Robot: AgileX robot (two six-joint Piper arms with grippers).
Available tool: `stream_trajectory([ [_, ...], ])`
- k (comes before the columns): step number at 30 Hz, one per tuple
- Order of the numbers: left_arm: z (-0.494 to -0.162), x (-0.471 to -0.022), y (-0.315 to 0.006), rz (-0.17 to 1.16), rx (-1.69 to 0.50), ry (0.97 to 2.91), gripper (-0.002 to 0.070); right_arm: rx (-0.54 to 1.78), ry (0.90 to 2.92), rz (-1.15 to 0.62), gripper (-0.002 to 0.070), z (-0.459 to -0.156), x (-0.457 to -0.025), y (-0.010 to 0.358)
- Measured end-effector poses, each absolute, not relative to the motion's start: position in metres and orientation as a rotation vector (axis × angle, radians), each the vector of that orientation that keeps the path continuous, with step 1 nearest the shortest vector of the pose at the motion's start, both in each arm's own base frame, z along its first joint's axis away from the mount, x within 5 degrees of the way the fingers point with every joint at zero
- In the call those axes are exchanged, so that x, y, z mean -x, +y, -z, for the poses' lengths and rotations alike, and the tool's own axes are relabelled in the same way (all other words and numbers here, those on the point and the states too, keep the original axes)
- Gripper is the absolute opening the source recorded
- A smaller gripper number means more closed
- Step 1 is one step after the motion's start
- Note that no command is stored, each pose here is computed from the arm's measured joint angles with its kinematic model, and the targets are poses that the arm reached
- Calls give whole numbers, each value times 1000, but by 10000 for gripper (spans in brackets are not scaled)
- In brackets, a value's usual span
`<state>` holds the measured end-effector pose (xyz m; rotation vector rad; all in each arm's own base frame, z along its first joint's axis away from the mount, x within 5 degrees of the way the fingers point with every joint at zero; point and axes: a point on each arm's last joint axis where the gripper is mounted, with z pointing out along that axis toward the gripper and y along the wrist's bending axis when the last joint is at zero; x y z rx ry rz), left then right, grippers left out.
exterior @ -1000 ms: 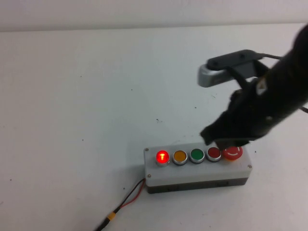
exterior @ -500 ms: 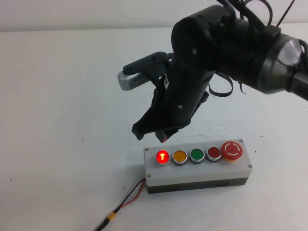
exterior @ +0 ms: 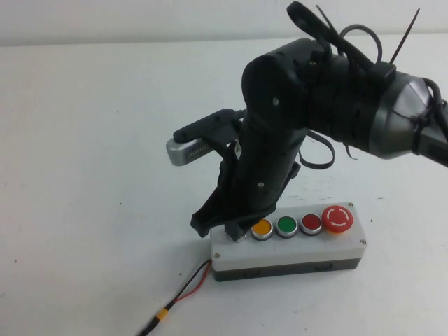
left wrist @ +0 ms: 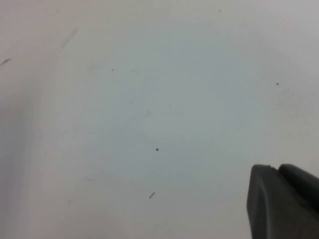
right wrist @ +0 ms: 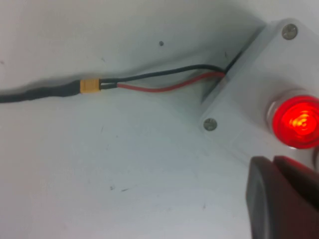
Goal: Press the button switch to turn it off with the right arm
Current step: Press the button to turn off
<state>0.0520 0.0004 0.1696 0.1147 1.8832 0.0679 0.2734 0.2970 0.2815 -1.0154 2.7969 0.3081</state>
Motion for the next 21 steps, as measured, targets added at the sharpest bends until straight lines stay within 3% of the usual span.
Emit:
stream_trajectory([
  [9,-170,-52,0,-68,-115,1883,-2,1020,2767,-249,-15,-286,-276,292],
  [16,-170,-52,0,-68,-115,1883,-2,1031,2809,-222,-15,-263,-283,300],
  [21,-170,-52,0,-68,-115,1883,-2,1026,2794,-235,-15,-265,-286,303],
])
